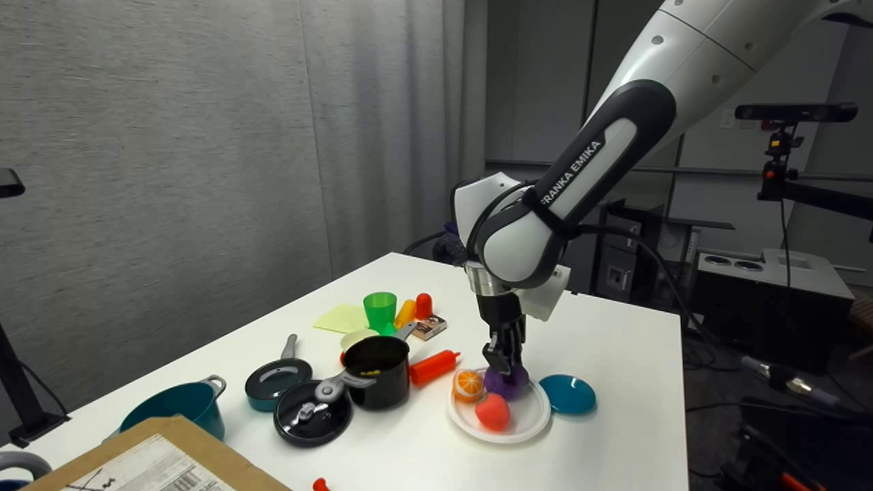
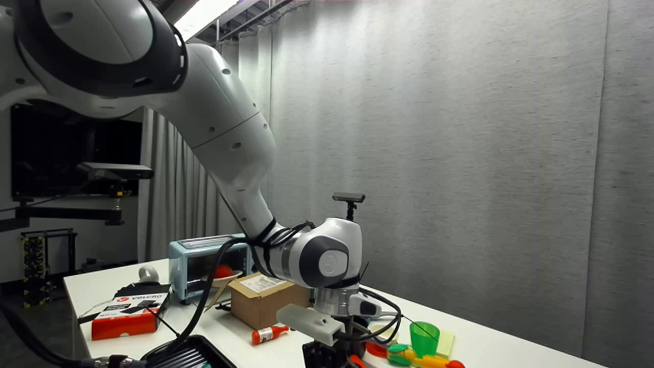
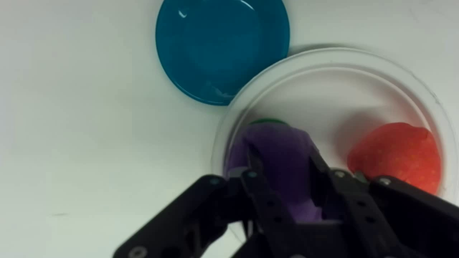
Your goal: Move the plushies from the white plate to the black plate one at a time
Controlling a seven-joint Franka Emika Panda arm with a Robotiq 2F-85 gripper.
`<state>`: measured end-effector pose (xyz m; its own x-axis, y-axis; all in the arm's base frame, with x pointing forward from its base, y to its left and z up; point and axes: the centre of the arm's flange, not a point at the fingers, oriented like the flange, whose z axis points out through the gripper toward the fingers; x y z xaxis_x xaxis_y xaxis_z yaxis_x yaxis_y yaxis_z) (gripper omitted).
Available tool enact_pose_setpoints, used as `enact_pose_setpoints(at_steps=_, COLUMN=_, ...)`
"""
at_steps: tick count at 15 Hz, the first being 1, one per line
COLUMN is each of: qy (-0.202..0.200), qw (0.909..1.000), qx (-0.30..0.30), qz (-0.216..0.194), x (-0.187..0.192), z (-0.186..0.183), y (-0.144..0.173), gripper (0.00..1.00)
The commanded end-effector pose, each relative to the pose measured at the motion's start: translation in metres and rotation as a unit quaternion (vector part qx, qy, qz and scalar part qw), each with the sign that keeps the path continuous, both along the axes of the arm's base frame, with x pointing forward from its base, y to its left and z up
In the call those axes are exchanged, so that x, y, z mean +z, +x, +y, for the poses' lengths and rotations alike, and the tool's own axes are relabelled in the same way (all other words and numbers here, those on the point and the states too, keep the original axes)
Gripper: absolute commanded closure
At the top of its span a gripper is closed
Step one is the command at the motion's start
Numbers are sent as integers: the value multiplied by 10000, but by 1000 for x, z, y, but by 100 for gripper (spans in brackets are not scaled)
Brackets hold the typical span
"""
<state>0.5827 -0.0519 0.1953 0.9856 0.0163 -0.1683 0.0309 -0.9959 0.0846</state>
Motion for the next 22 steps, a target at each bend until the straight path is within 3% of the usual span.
enact_pose_setpoints(at_steps=1, qy=344, qw=9990, qx=288, qz=3, x=21, z=11, y=-5, gripper=97)
enact_pose_setpoints(at_steps=6, qy=546, qw=9901, qx=1256, qz=-308, x=74, z=61, y=-17, gripper=96)
enact_pose_setpoints(at_steps=11, qy=871, qw=9614, qx=2600, qz=-232, x=108, z=122, y=-41, gripper=96)
enact_pose_setpoints(at_steps=12, qy=711, qw=9723, qx=2198, qz=-350, x=97, z=110, y=-23, gripper=83)
enact_pose_setpoints(at_steps=15, qy=756, qw=9645, qx=2515, qz=-287, x=102, z=129, y=-34, gripper=83)
enact_pose_setpoints(at_steps=20, qy=761, qw=9637, qx=2546, qz=-258, x=100, z=126, y=-35, gripper=83)
enact_pose_setpoints(at_steps=21, qy=762, qw=9637, qx=2547, qz=-258, x=100, z=126, y=-35, gripper=96)
enact_pose_setpoints(at_steps=22, qy=842, qw=9618, qx=2593, qz=-260, x=94, z=132, y=-33, gripper=96)
